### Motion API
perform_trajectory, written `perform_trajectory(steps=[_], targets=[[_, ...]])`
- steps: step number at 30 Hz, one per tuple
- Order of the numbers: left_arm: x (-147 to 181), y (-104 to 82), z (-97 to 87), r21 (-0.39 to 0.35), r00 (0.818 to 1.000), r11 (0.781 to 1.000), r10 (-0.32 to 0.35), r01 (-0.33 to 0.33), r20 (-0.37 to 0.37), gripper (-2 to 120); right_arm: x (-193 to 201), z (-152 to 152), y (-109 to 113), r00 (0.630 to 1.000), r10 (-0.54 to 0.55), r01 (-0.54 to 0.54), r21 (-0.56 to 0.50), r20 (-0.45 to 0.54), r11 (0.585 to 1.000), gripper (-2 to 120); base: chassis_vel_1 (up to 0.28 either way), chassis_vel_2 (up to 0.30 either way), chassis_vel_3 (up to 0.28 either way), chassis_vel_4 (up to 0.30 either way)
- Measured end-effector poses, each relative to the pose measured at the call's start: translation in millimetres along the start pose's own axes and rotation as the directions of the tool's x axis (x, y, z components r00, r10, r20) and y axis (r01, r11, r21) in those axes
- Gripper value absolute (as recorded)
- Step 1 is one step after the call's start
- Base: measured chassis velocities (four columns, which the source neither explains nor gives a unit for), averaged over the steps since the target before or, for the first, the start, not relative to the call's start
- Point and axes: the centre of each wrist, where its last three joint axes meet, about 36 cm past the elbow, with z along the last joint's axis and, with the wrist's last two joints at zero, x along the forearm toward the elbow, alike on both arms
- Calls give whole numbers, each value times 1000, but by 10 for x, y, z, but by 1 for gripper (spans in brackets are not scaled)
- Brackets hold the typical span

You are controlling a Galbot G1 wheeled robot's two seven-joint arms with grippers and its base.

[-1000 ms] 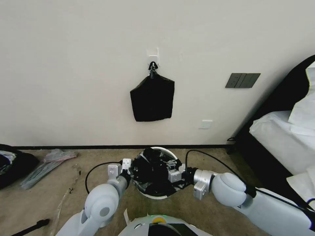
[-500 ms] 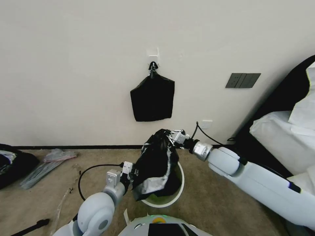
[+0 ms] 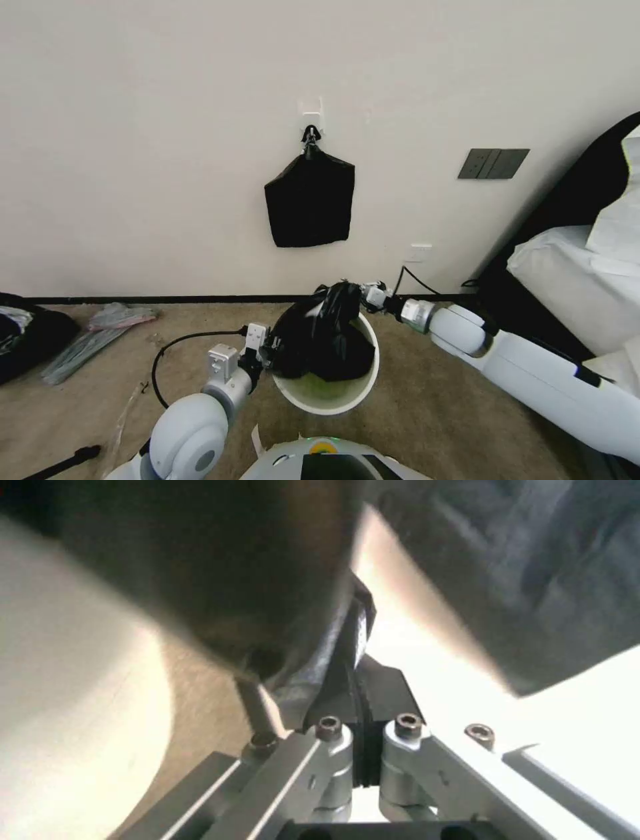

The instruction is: Place a trash bag onto the trash bin.

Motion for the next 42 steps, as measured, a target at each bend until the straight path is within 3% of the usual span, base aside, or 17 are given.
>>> perform_trajectory(steps=[3, 9, 14, 21, 26, 30, 32, 33, 36, 40, 42], targets=[[-17, 6, -1, 3, 1000, 1000, -1, 1, 3, 1, 74, 125, 45, 1000, -25, 25, -5, 4, 1000, 0, 0, 0, 0, 0], [-33, -7, 9, 13, 1000, 1000, -3, 3, 2, 1, 100, 100, 94, 998, -31, 33, -36, 45, 999, 0, 0, 0, 0, 0], [-30, -6, 17, 22, 1000, 1000, -8, 8, -1, 1, 117, 88, 107, 996, -22, 25, -36, 88, 999, 17, 0, 0, 0, 0], [-75, 30, 41, 33, 999, 999, -37, 38, -15, 1, 148, -44, 52, 989, 142, -133, -164, 44, 977, 41, 0, 0, 0, 0], [-150, 66, 40, 49, 998, 997, -58, 59, -19, 1, 326, -329, -56, 973, 226, -227, -296, -39, 928, 63, 0, 0, 0, 0], [-197, 75, 40, 60, 997, 995, -80, 81, -19, 1, 420, -497, -99, 955, 267, -294, -328, -125, 898, 75, 0, 0, 0, 0], [-252, 83, 51, 67, 994, 992, -108, 110, -22, 1, 527, -778, -145, 940, 283, -338, -406, -190, 849, 86, 0, 0, 0, 0], [-252, 83, 51, 67, 994, 992, -108, 110, -22, 1, 527, -778, -145, 940, 283, -338, -406, -190, 849, 86, 0, 0, 0, 0], [-334, 85, 75, 67, 990, 988, -140, 141, -23, 1, 688, -1341, -91, 945, 265, -328, -534, -193, 780, 99, 0, 0, 0, 0], [-393, 79, 87, 63, 987, 985, -158, 159, -18, 1, 758, -1655, 131, 967, 212, -252, -601, -139, 758, 100, 0, 0, 0, 0], [-418, 79, 93, 57, 986, 984, -166, 166, -14, 1, 735, -1672, 203, 973, 183, -232, -633, -143, 739, 100, 0, 0, 0, 0]])
